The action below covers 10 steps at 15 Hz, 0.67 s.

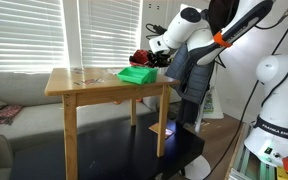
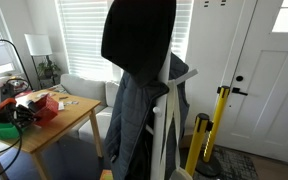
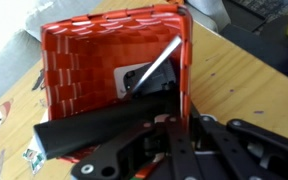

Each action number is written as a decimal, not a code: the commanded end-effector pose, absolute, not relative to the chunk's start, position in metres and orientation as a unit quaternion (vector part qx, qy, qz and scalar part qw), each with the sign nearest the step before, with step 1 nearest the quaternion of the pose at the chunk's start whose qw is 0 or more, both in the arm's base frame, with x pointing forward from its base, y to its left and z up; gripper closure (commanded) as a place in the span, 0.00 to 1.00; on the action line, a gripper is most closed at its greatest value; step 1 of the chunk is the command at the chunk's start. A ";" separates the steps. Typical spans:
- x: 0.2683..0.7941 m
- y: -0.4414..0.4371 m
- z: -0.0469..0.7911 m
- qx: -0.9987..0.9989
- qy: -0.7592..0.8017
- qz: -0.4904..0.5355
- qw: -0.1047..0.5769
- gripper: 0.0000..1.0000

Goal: Put the red basket on the table

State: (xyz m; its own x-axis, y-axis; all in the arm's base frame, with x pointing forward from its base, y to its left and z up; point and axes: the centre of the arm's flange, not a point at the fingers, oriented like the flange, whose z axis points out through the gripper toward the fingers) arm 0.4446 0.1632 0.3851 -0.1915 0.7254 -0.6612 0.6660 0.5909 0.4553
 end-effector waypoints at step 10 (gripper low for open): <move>0.444 0.153 0.396 0.456 0.771 0.037 0.443 0.00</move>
State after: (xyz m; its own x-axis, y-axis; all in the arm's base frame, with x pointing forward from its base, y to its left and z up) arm 0.4526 0.1616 0.3880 -0.1875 0.7332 -0.6537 0.6556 0.5890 0.4726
